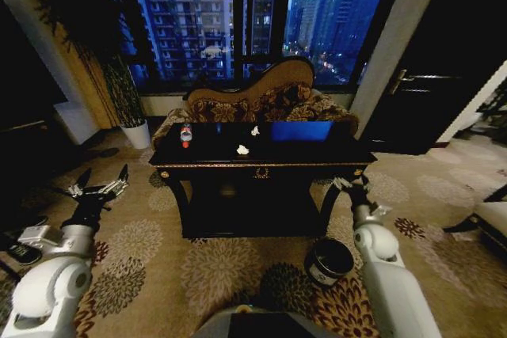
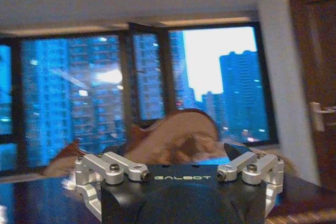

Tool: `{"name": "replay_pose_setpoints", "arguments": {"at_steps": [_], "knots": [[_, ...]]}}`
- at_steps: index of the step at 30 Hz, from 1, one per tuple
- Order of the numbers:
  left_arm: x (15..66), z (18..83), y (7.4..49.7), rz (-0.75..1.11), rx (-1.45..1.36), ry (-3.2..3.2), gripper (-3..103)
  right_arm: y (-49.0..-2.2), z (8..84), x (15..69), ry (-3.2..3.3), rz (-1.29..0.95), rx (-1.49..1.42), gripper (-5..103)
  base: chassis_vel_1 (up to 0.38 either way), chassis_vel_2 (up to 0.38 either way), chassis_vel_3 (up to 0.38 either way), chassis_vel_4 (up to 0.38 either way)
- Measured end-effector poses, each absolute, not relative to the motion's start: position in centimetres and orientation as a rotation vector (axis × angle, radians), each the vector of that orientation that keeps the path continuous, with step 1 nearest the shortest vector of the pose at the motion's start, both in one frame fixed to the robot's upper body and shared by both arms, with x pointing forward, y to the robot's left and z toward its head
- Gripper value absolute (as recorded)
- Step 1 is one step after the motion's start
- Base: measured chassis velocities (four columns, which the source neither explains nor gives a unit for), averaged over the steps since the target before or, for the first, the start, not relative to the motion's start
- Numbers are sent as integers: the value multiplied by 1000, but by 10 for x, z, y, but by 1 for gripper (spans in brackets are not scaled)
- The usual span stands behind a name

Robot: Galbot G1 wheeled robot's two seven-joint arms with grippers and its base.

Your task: Move to the front of the table and place the trash on the table into the trash bin.

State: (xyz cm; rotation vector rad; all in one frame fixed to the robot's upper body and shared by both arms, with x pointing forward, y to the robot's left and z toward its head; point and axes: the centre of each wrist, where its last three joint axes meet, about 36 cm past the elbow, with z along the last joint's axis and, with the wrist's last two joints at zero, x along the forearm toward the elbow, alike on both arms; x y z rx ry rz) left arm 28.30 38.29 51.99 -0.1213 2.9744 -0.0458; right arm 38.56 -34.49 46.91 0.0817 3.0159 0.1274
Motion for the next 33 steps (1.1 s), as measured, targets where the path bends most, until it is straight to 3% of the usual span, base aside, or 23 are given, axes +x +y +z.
{"name": "replay_pose_setpoints", "arguments": {"at_steps": [19,33], "knots": [[287,516,381,-50,-125,2975,100,-325,461,381,3104,64,29,100,-15,19,15,-13],[286,515,380,-54,-128,2981,100,-324,462,385,3101,55,17,100,-221,227,221,-223]]}}
